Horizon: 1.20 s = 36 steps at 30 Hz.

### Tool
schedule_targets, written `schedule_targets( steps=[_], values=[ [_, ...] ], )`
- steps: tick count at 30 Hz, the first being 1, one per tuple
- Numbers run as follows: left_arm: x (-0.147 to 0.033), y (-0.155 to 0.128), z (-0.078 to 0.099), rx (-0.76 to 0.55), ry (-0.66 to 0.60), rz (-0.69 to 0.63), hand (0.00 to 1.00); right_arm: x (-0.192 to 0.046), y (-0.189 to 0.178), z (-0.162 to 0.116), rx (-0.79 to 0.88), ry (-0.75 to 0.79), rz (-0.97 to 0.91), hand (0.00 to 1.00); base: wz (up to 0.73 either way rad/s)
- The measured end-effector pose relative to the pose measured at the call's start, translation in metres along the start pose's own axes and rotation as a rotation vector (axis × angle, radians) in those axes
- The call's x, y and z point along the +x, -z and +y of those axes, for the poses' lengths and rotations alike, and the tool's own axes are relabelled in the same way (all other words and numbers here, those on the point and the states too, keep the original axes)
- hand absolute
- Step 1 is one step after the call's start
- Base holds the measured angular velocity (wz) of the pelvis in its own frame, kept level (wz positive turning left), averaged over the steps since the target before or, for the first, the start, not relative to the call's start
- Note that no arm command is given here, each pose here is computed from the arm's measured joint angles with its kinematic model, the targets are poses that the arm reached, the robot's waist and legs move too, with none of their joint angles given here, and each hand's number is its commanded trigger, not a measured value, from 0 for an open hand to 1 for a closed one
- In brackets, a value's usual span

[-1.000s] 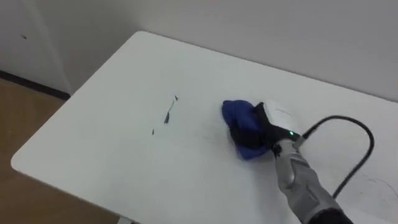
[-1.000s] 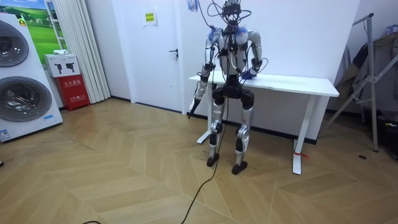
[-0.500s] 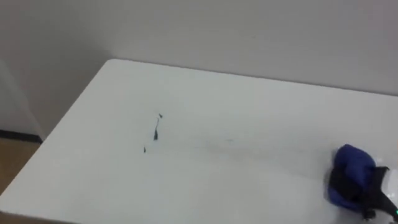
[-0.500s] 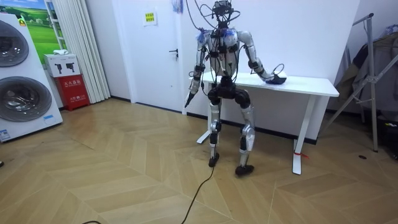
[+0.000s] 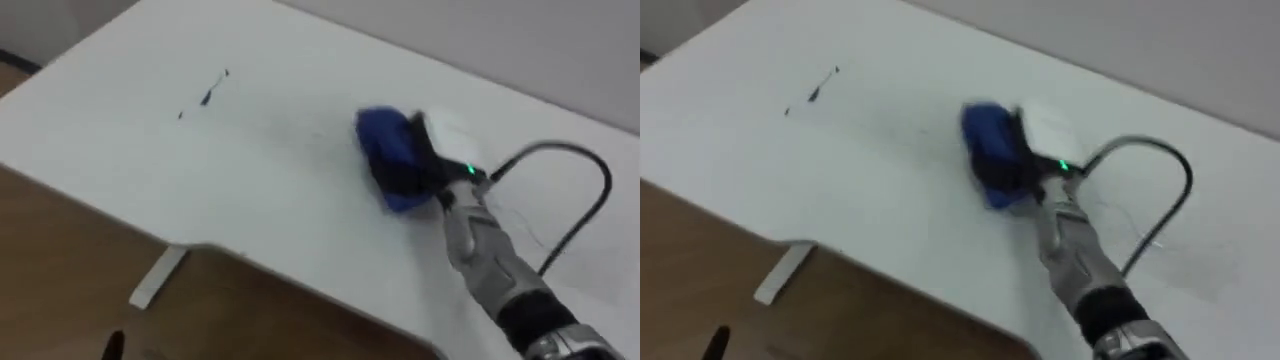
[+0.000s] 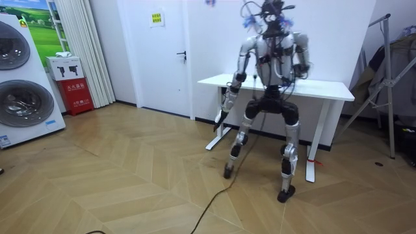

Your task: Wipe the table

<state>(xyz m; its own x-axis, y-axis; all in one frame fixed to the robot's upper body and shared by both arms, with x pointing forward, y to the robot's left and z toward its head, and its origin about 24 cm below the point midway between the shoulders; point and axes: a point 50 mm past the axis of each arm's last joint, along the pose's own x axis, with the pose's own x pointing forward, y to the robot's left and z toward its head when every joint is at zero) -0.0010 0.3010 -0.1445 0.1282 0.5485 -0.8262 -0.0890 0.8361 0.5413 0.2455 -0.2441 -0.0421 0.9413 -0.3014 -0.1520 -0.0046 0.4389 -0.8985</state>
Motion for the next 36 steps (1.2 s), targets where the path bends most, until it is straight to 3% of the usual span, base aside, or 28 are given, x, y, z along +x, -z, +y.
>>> schedule_targets(
  steps=[4,7,10,12,15,18,22,28,30,36],
  values=[
    [-0.001,0.006,0.006,-0.052,-0.026,0.018,0.0,-0.018,0.055,-0.014,-0.023,0.033,0.164,1.0,0.21],
    [-0.002,-0.003,-0.007,-0.072,0.002,-0.017,0.0,-0.014,0.049,-0.013,-0.021,0.02,0.154,1.0,-0.65],
    [-0.006,-0.018,-0.023,-0.11,0.035,-0.063,0.0,0.003,0.015,-0.01,-0.044,-0.013,0.097,1.0,-0.98],
    [-0.007,-0.021,-0.029,-0.117,0.045,-0.057,0.0,0.012,-0.029,-0.005,-0.098,-0.058,-0.03,1.0,-0.89],
    [-0.008,-0.033,-0.034,-0.089,0.058,-0.091,0.0,0.01,-0.068,0.01,-0.09,-0.121,-0.158,1.0,-0.09],
    [-0.009,-0.04,-0.037,-0.07,0.071,-0.109,0.0,0.006,-0.078,0.017,-0.061,-0.144,-0.181,1.0,0.23],
    [-0.009,-0.027,-0.035,-0.084,0.066,-0.072,0.0,0.006,-0.064,0.013,-0.088,-0.123,-0.183,1.0,0.23],
    [-0.009,0.003,-0.018,-0.131,0.007,0.013,0.0,-0.025,-0.01,0.021,-0.014,-0.035,-0.069,1.0,0.27],
    [-0.009,0.003,-0.015,-0.129,0.001,0.005,0.0,-0.028,0.002,0.021,0.014,-0.016,-0.016,1.0,0.11],
    [-0.008,-0.018,-0.022,-0.148,0.019,-0.048,0.0,-0.013,-0.011,0.019,0.013,-0.058,-0.016,1.0,-0.08]
  ],
)
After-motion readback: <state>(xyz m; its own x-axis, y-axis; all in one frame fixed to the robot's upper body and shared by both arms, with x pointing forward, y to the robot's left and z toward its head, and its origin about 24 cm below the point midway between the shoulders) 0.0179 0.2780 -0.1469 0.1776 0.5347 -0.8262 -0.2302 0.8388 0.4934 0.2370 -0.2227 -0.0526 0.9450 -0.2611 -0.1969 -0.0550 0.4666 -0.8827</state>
